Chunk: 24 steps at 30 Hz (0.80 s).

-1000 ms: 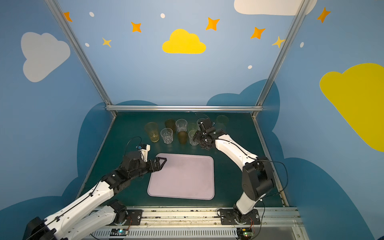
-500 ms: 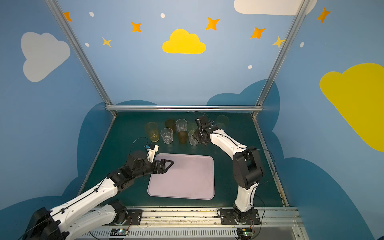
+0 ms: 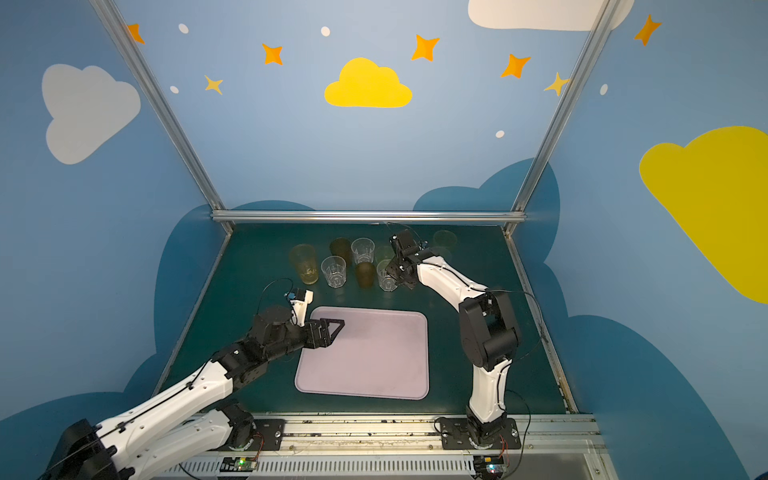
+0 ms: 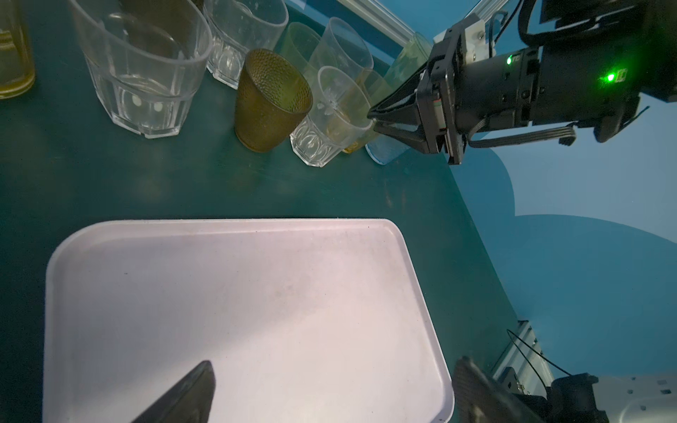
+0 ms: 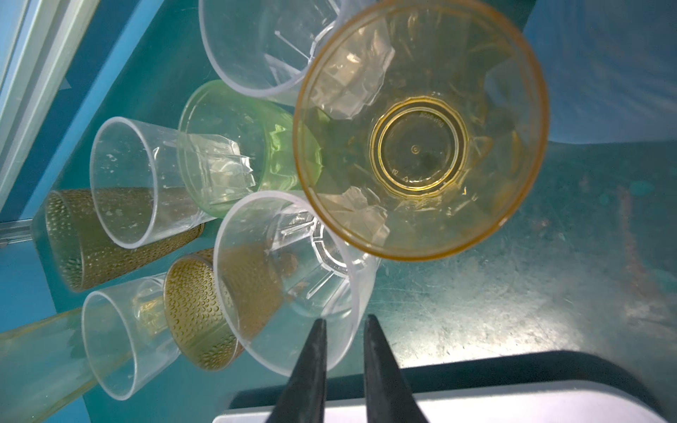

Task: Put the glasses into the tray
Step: 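Close the right gripper on the rim of a clear glass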

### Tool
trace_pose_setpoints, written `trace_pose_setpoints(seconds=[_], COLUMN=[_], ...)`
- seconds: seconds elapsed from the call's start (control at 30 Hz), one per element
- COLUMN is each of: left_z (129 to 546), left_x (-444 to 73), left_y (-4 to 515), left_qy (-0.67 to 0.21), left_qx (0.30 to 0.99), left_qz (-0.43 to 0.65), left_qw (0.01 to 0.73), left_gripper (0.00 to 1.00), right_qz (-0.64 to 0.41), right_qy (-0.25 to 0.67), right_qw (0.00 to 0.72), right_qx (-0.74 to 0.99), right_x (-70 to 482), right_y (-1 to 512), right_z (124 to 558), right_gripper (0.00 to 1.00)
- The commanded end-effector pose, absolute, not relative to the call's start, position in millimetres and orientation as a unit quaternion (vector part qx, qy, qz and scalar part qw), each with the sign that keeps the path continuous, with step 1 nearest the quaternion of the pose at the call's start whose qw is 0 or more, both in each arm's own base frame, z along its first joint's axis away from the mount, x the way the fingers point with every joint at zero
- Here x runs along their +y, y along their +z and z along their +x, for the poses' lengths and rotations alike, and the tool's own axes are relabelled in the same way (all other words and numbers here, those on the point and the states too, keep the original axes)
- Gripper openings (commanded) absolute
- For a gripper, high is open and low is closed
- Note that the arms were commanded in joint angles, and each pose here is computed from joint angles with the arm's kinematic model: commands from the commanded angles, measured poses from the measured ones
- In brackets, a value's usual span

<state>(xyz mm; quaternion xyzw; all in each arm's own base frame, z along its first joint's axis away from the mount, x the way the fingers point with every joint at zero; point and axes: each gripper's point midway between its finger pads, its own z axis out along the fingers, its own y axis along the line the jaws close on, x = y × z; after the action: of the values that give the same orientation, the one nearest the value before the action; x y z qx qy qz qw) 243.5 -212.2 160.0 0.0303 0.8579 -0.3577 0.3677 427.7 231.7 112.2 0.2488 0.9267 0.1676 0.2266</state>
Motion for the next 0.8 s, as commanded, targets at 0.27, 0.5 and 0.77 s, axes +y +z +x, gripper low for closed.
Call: trace_pose_setpoints(seconds=[0.27, 0.5, 0.77], left_z=[245.7, 246.0, 245.6], left_x=[-210.0, -207.6, -205.6], left_y=[156.5, 153.9, 154.2], left_qy=[-0.348, -0.344, -0.342], left_qx=[0.861, 0.864, 0.864], left_qz=[0.026, 0.019, 0.014], left_qw=[0.370, 0.368, 0.370], left_gripper=[1.00, 1.00, 1.00], right_qz=[0.259, 0.258, 0.246], right_qy=[0.157, 0.154, 0.147], right_qw=[0.224, 0.218, 0.214], right_qx=[0.926, 0.928, 0.934], right_x=[232.8, 233.9, 237.6], right_y=[101.5, 96.8, 93.2], right_z=[436.9, 433.6, 427.9], right_gripper=[0.13, 0.09, 0.05])
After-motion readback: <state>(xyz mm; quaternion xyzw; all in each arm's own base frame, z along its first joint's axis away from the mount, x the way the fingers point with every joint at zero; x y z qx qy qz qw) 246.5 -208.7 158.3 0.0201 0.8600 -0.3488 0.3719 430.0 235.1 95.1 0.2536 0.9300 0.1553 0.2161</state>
